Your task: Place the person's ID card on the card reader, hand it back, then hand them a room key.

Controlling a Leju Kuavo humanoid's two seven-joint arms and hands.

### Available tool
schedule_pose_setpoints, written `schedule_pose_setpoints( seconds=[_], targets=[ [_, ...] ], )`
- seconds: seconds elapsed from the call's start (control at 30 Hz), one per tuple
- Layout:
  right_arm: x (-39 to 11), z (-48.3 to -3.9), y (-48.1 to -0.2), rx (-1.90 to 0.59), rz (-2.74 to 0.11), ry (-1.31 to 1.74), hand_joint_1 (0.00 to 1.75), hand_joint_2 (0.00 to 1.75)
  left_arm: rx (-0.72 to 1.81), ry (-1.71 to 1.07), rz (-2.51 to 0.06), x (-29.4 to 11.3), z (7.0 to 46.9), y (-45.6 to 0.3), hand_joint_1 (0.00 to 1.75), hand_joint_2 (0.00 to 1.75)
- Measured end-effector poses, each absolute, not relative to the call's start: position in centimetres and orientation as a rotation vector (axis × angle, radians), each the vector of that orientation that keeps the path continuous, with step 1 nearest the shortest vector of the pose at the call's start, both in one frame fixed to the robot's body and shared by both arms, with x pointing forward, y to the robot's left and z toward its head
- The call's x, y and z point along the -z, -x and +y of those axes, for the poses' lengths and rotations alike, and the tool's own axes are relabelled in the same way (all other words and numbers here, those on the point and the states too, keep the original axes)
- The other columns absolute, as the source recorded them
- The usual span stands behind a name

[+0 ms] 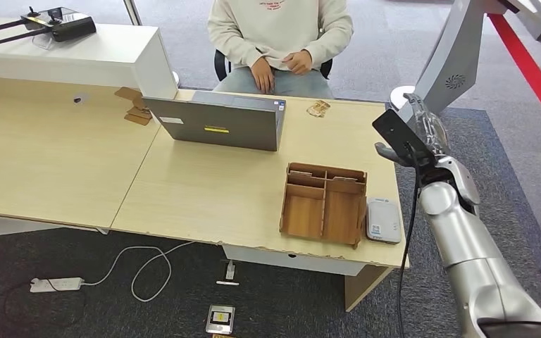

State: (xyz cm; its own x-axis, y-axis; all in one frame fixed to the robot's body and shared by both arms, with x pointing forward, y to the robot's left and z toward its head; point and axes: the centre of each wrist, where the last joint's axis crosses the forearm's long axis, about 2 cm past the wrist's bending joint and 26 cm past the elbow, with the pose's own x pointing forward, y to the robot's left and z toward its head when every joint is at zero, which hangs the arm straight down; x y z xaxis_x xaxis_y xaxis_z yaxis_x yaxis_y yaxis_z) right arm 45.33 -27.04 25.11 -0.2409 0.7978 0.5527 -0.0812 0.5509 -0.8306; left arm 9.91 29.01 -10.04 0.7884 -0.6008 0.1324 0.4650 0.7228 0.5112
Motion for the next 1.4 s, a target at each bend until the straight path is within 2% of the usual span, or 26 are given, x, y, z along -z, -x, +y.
schedule_pose_setpoints(
  seconds=[0.23, 0.63, 1.4],
  targets=[
    [-25.2, -29.3, -43.8, -0.972, -1.562, 0.626, 0.00, 1.75, 0.601, -0.486, -0.293, 10.0, 28.8, -9.9, 0.00, 0.00],
    [-25.1, -29.8, -42.4, -1.004, -1.552, 0.633, 0.00, 1.75, 0.609, -0.487, -0.290, 10.0, 28.4, -10.0, 0.00, 0.00],
    [-19.4, -25.8, -40.1, -1.094, -1.501, 0.615, 0.00, 1.75, 0.663, -0.492, -0.311, 9.9, 27.8, -10.4, 0.00, 0.00]
  ],
)
